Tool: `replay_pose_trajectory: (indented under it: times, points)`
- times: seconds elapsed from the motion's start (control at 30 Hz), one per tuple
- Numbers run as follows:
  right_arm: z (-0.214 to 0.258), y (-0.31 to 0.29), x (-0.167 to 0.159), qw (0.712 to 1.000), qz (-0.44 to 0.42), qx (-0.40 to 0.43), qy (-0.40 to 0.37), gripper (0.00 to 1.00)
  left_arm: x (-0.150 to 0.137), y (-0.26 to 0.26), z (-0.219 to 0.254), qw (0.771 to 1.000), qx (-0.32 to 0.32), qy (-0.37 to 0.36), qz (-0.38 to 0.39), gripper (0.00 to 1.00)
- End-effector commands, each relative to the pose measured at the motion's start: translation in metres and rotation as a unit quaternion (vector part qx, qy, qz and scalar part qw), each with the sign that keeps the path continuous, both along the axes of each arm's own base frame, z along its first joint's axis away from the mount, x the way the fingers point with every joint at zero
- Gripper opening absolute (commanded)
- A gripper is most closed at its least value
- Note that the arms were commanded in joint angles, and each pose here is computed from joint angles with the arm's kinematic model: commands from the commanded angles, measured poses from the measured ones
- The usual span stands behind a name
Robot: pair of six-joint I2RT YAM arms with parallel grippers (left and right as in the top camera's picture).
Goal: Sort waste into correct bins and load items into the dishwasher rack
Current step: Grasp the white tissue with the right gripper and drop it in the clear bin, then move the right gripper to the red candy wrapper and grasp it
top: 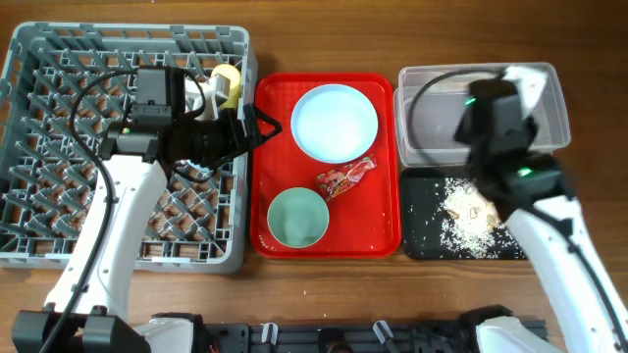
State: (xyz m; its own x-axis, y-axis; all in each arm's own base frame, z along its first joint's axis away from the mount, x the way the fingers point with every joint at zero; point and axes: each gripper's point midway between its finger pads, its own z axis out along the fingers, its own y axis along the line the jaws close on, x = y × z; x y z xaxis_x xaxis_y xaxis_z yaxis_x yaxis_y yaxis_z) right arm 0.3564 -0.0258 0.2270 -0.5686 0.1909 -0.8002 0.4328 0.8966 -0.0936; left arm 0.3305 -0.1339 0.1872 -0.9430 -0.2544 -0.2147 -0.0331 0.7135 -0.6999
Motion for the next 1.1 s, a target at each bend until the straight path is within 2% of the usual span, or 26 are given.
replay_pose_trajectory:
  times: [0.0, 0.07, 0.1, 0.17, 0.2, 0.23, 0.3, 0.37, 0.4, 0.47, 0.57, 0.6, 0.63, 0.67, 0.7, 0.77, 0.87, 1.07]
  points:
    - [-0.026, -0.031, 0.018, 0.999, 0.019, 0.011, 0.040, 0.08, 0.001, 0.002, 0.008, 1.000, 0.000, -0.011, 0.005, 1.00]
    - [-0.044, -0.039, 0.028, 0.997, 0.033, 0.041, 0.054, 0.10, 0.001, 0.002, 0.008, 1.000, 0.000, -0.011, 0.005, 1.00]
    - [-0.053, -0.042, 0.032, 0.996, 0.040, 0.048, 0.063, 0.18, 0.001, 0.002, 0.008, 1.000, 0.000, -0.011, 0.005, 1.00]
    - [-0.068, -0.048, 0.036, 0.995, 0.040, 0.050, 0.080, 0.39, 0.001, 0.002, 0.008, 1.000, 0.000, -0.011, 0.005, 1.00]
    - [-0.078, -0.052, 0.039, 0.994, 0.040, 0.049, 0.093, 0.62, 0.001, 0.002, 0.008, 1.000, 0.000, -0.011, 0.005, 1.00]
    - [-0.082, -0.052, 0.040, 0.993, 0.046, 0.043, 0.099, 0.75, 0.001, 0.001, 0.008, 1.000, -0.001, -0.011, 0.004, 1.00]
    - [-0.077, -0.052, 0.043, 0.994, 0.053, 0.035, 0.093, 0.82, 0.001, 0.002, 0.008, 1.000, 0.000, -0.011, 0.005, 1.00]
    - [-0.058, -0.052, 0.046, 0.996, 0.054, 0.031, 0.070, 0.96, 0.001, 0.002, 0.008, 1.000, 0.000, -0.011, 0.005, 1.00]
    - [-0.051, -0.052, 0.046, 0.996, 0.054, 0.030, 0.062, 0.99, 0.001, 0.001, 0.008, 1.000, -0.001, -0.011, 0.004, 1.00]
    - [-0.040, -0.049, 0.042, 0.996, 0.062, 0.032, 0.053, 1.00, 0.001, 0.001, 0.008, 1.000, -0.001, -0.011, 0.004, 1.00]
    - [-0.034, 0.001, 0.038, 0.974, 0.201, 0.090, 0.051, 1.00, 0.001, 0.002, 0.008, 1.000, 0.000, -0.011, 0.005, 1.00]
    - [-0.029, 0.026, 0.032, 0.958, 0.247, 0.141, 0.041, 0.91, 0.001, 0.001, 0.008, 1.000, -0.001, -0.011, 0.004, 1.00]
    - [-0.027, 0.042, 0.024, 0.945, 0.250, 0.208, 0.041, 0.69, 0.001, 0.002, 0.008, 1.000, 0.000, -0.011, 0.005, 1.00]
    - [-0.028, 0.052, 0.018, 0.936, 0.233, 0.260, 0.047, 0.55, 0.001, 0.002, 0.008, 1.000, 0.000, -0.011, 0.005, 1.00]
    - [-0.031, 0.067, 0.010, 0.920, 0.225, 0.313, 0.062, 0.45, 0.001, 0.002, 0.008, 1.000, 0.000, -0.011, 0.005, 1.00]
    - [-0.035, 0.091, 0.000, 0.904, 0.230, 0.348, 0.087, 0.42, 0.001, 0.002, 0.008, 1.000, 0.000, -0.011, 0.005, 1.00]
    - [-0.040, 0.136, -0.014, 0.892, 0.251, 0.356, 0.119, 0.41, 0.001, 0.002, 0.008, 1.000, 0.000, -0.011, 0.005, 1.00]
    - [-0.056, 0.201, -0.038, 0.925, 0.187, 0.303, 0.136, 0.40, 0.001, 0.001, 0.008, 1.000, -0.001, -0.011, 0.004, 1.00]
